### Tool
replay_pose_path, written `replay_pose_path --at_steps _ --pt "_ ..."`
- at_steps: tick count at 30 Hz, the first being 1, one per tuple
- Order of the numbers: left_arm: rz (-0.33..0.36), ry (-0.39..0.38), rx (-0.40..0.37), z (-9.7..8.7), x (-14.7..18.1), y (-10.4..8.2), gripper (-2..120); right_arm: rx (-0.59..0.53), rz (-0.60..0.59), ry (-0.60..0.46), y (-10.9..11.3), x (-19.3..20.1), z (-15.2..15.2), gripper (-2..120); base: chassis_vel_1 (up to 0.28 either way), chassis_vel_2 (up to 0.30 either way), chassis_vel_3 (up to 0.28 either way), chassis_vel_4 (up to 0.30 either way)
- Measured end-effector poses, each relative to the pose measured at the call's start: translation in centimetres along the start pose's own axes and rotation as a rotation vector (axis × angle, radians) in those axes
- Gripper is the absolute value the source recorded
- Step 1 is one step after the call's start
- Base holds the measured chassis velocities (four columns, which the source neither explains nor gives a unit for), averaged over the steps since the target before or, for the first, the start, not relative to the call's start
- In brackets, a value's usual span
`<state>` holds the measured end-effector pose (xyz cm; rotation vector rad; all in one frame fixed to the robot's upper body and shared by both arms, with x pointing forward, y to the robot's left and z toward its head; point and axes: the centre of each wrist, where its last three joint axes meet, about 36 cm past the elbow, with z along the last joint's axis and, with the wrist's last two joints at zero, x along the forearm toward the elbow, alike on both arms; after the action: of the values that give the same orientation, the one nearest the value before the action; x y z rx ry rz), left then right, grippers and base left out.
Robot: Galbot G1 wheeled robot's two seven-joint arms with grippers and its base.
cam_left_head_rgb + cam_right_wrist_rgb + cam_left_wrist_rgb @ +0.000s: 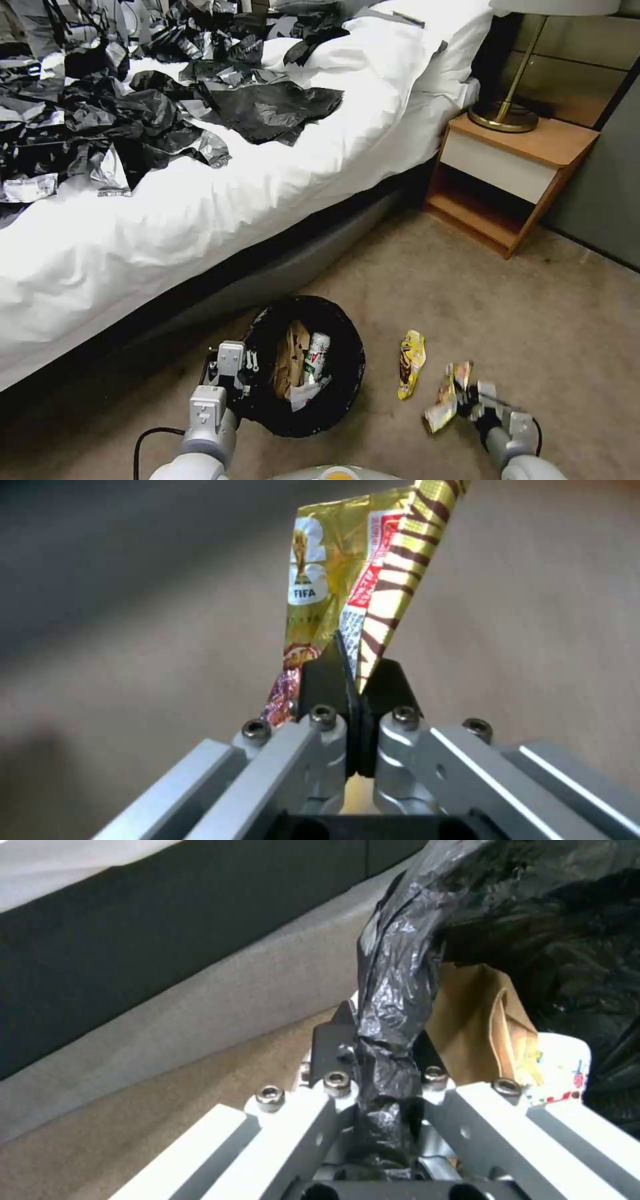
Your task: Pick up the trash bin, then pick up the garbage from the floor and place it into the trash bin.
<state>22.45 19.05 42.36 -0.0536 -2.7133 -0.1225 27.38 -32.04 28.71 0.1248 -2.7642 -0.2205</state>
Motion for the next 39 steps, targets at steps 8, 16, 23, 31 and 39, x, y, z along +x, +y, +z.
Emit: replay_pose_path --at_steps 8,16,23,31,39 --pt "0.014 0.008 -0.011 0.2 0.0 -0.1 1 0.119 -0.528 -0.63 7.2 2.1 -14.8 0 0.0 0.0 0.0 0.0" --pt "0.021 0.014 -0.006 0.3 0.1 -0.4 1 0.204 -0.763 -0.671 10.8 4.0 -17.1 0 0.0 0.0 0.0 0.0" --pt "0.025 0.01 -0.002 0.2 0.1 -0.7 1 0.267 -0.87 -0.541 11.6 2.6 -14.9 0 0.0 0.0 0.0 0.0" --pt "0.024 0.007 0.002 0.1 0.1 -1.0 1 0.276 -0.892 -0.382 12.4 0.0 -9.8 0 0.0 0.0 0.0 0.0" --pt "0.023 0.006 0.001 0.0 0.3 -1.2 1 0.269 -0.873 -0.269 12.5 -2.3 -5.1 0 0.0 0.0 0.0 0.0"
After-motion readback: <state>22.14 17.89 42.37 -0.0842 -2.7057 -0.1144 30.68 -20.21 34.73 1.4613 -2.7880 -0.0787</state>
